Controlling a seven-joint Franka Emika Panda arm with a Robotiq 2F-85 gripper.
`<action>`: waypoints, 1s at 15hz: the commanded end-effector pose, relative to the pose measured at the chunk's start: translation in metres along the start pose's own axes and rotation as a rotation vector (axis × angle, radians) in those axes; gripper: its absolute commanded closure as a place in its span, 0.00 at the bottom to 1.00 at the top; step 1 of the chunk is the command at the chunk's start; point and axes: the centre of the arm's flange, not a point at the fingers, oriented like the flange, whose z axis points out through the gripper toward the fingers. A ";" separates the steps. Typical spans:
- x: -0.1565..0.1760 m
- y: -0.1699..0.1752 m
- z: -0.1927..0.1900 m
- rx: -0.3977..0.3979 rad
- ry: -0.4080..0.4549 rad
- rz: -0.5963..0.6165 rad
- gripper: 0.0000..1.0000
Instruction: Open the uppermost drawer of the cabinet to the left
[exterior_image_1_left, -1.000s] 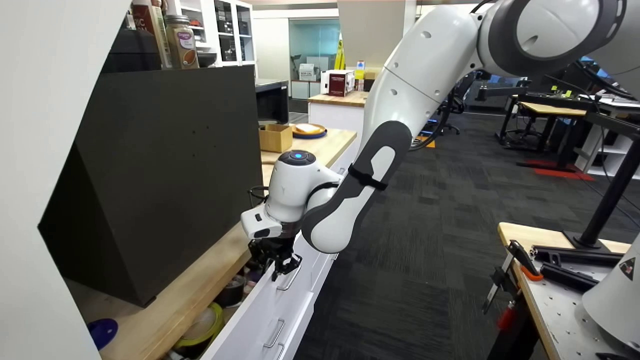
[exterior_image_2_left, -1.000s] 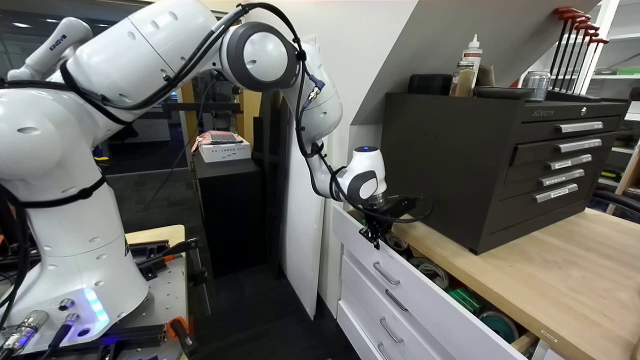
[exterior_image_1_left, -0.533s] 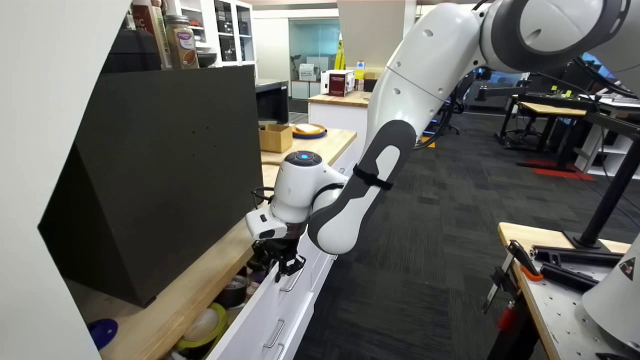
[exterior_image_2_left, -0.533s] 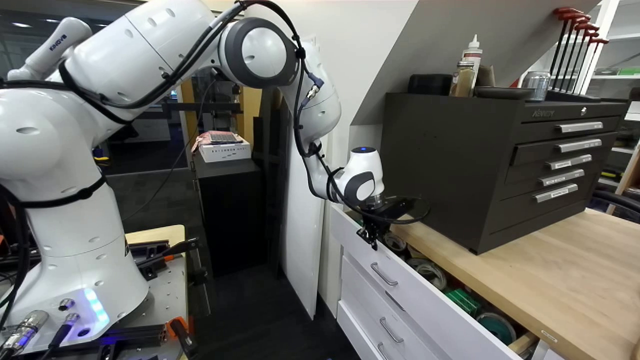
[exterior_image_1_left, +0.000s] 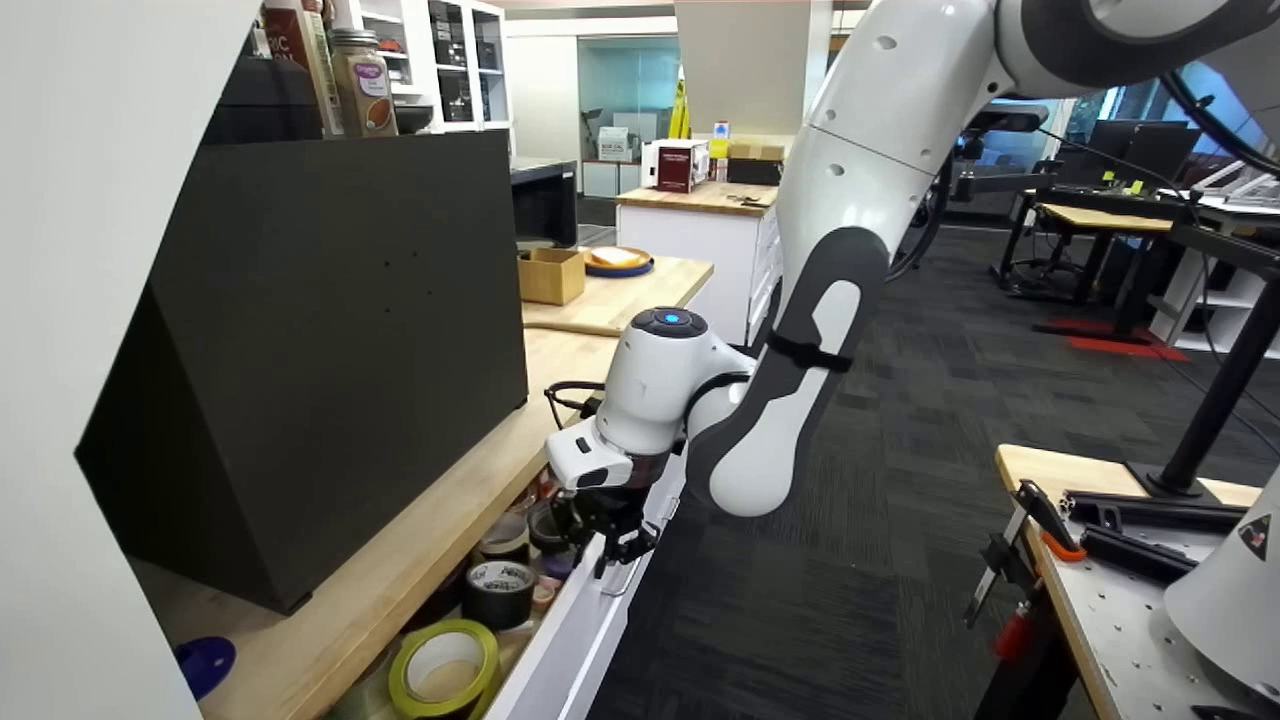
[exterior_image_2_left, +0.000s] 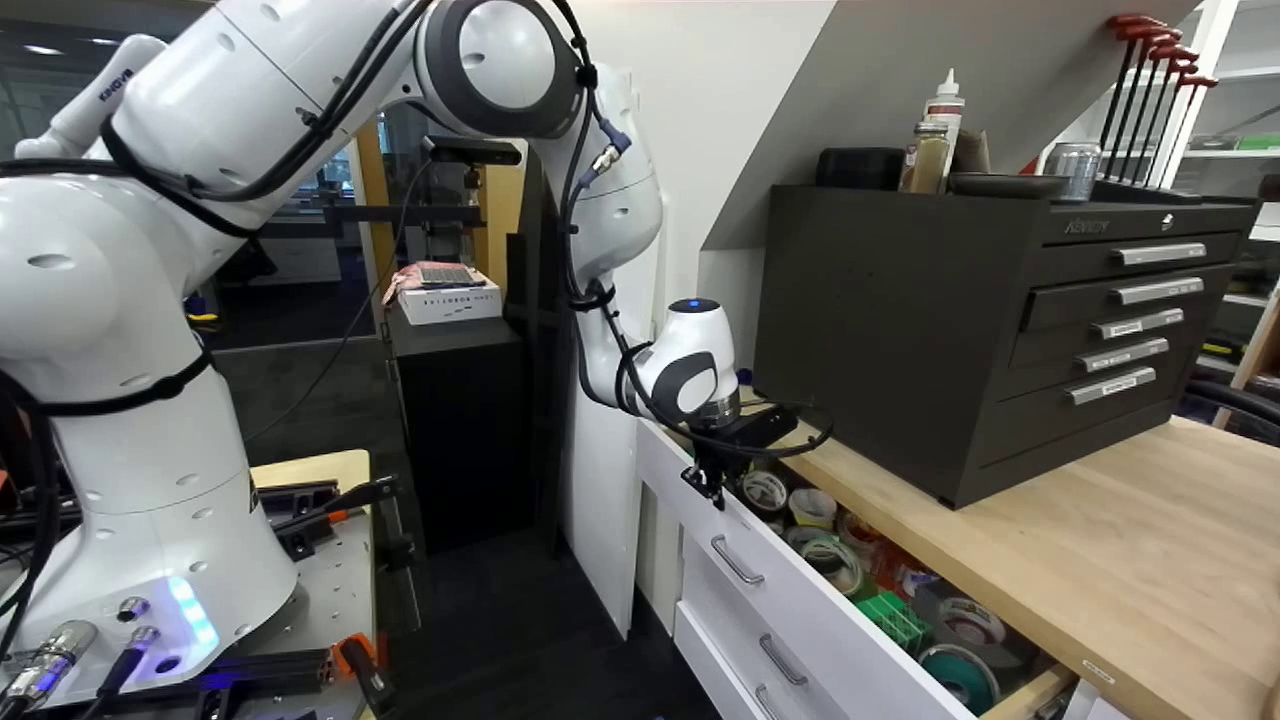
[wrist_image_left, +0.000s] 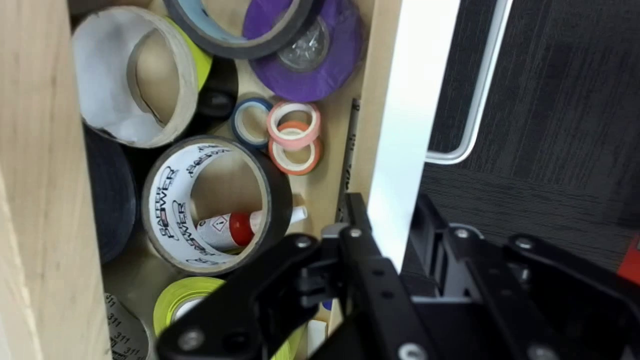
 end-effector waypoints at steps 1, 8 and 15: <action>-0.001 -0.058 -0.016 0.031 0.011 -0.036 0.90; 0.001 -0.098 -0.024 0.076 0.020 -0.059 0.90; 0.004 -0.112 -0.032 0.097 0.042 -0.076 0.90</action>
